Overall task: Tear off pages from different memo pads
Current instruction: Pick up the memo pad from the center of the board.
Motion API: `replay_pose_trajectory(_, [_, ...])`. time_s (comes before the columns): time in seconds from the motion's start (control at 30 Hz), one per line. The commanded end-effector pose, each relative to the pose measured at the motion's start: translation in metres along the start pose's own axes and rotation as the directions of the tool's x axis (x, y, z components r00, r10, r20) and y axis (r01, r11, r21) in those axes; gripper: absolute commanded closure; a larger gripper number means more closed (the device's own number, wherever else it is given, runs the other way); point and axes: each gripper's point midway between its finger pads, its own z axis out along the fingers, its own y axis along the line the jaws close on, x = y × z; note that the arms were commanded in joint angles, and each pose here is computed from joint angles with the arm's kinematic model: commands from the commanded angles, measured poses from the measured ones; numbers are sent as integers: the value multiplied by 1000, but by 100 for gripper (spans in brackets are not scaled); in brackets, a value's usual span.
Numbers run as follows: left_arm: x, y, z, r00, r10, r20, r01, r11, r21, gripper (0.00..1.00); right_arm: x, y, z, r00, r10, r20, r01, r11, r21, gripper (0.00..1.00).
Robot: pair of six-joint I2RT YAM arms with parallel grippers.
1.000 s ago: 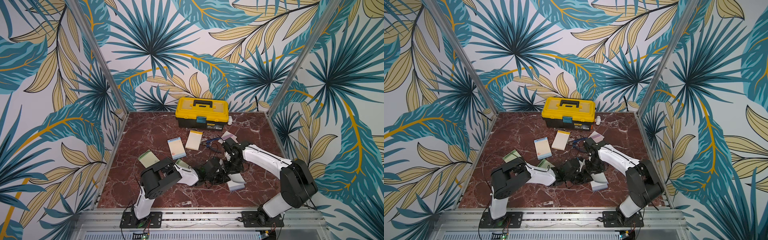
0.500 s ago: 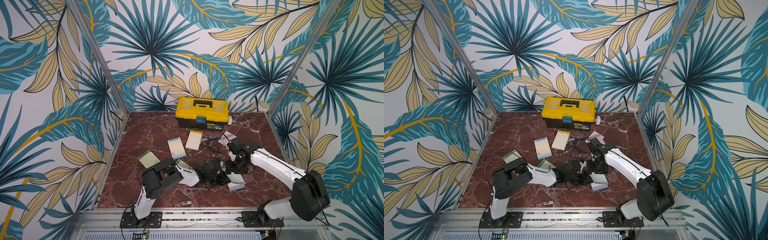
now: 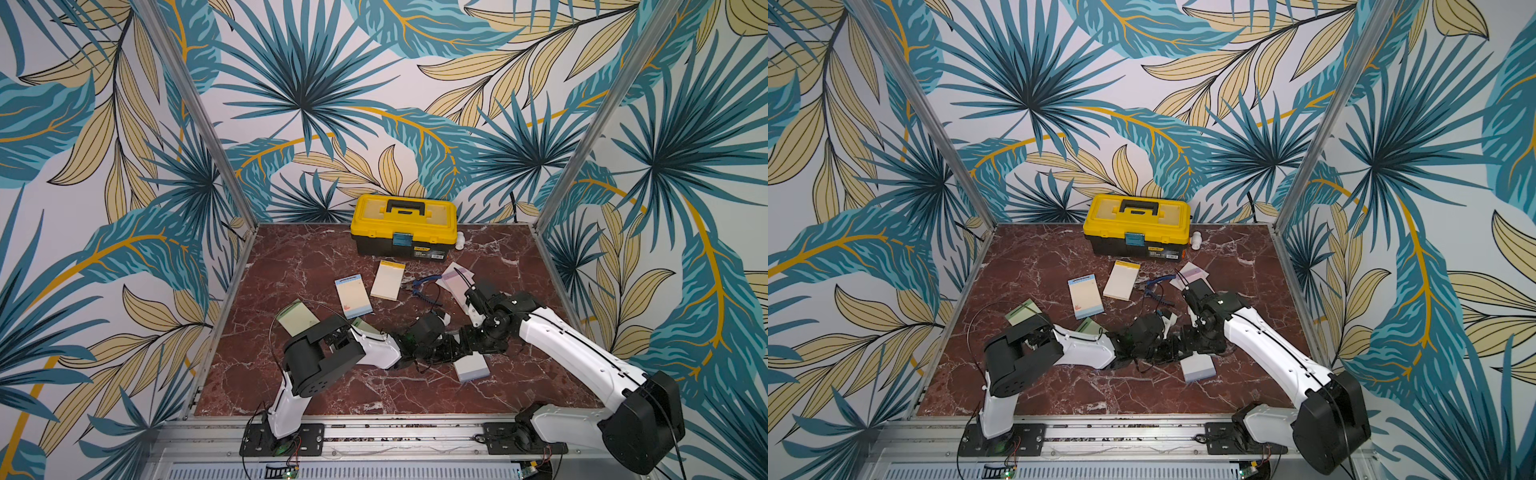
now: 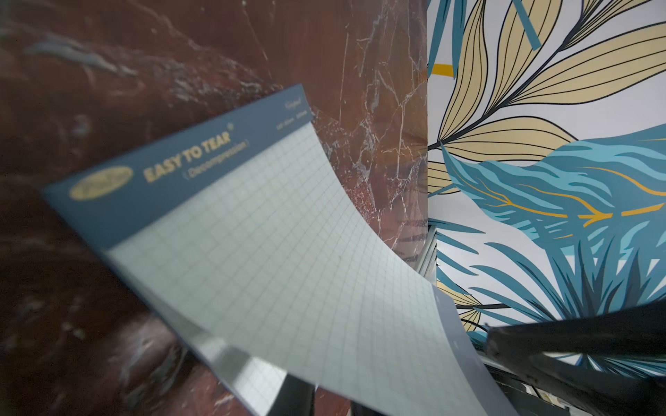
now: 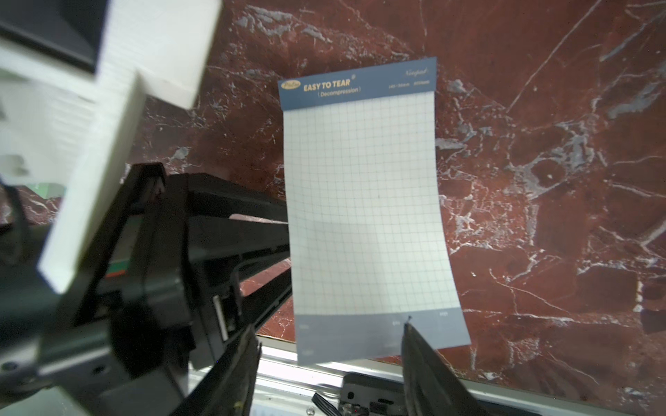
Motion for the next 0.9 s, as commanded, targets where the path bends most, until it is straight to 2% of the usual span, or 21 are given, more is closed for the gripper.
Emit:
replay_pose_trajectory(0.0, [-4, -3, 3, 1000, 26, 11, -26, 1000, 8, 81, 9, -4, 8, 998, -43, -52, 44, 999, 25, 35])
replay_pose_trajectory(0.33, [-1, 2, 3, 1000, 18, 6, -18, 1000, 9, 81, -19, 15, -7, 994, -99, 47, 101, 994, -42, 37])
replay_pose_trajectory(0.43, [0, 2, 3, 1000, 19, 1, -19, 1000, 13, 81, -29, 20, -21, 986, -144, 88, 149, 987, -53, 38])
replay_pose_trajectory(0.5, [0, 1, 4, 1000, 20, -3, -20, 1000, 15, 81, -34, 20, -33, 973, -203, 112, 208, 978, -35, 39])
replay_pose_trajectory(0.6, [1, 2, 4, 1000, 20, -3, -20, 1000, 19, 81, -31, 11, -41, 951, -295, 90, 294, 955, 25, 41])
replay_pose_trajectory(0.87, [2, 4, 7, 1000, 6, -5, -6, 1000, 25, 81, -20, 12, -37, 884, -463, 68, 463, 886, 24, 46])
